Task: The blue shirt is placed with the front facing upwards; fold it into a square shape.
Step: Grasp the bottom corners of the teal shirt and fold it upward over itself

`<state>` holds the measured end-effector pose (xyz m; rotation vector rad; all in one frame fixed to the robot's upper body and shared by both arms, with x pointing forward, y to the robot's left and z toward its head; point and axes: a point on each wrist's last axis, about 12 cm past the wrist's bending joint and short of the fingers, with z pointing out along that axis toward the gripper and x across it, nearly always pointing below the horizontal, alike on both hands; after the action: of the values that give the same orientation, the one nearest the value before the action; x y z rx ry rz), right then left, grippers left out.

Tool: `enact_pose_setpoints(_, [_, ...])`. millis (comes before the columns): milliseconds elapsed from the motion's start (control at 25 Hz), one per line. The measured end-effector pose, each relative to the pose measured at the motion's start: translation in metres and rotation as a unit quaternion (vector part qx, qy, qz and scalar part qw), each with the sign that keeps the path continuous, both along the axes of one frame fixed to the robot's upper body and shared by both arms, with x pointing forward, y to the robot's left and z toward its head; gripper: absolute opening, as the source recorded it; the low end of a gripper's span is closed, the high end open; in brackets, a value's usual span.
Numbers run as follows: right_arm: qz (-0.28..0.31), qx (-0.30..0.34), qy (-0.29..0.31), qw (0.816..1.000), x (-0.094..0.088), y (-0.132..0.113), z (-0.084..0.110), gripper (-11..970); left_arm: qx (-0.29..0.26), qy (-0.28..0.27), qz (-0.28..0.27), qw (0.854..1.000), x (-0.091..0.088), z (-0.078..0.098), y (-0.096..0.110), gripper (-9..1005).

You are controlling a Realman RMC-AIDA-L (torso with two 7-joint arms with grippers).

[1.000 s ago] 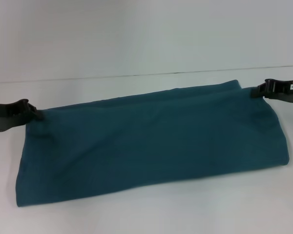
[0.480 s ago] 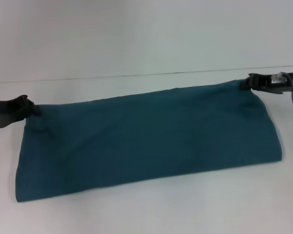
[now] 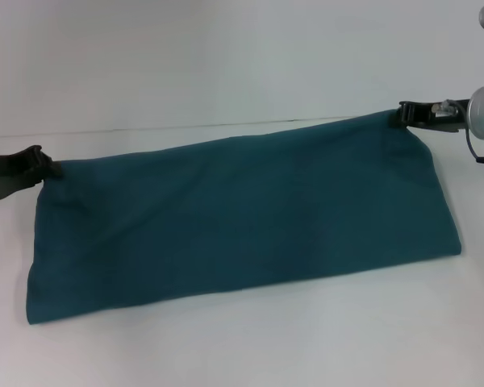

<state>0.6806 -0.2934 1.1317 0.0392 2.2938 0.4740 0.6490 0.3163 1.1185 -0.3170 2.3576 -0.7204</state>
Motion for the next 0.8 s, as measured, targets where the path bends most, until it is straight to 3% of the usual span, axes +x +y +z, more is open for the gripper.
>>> enact_pose_setpoints(520, [0.014, -0.025, -0.002, 1.0, 0.009, 0.012, 0.002, 73, -0.001, -0.008, 0.003, 1.0, 0.003, 0.001, -0.004, 70])
enact_pose_setpoints(800, [-0.035, -0.048, -0.002, 0.998, 0.013, -0.008, 0.004, 106, -0.002, -0.013, 0.039, 0.999, 0.004, -0.002, 0.003, 71])
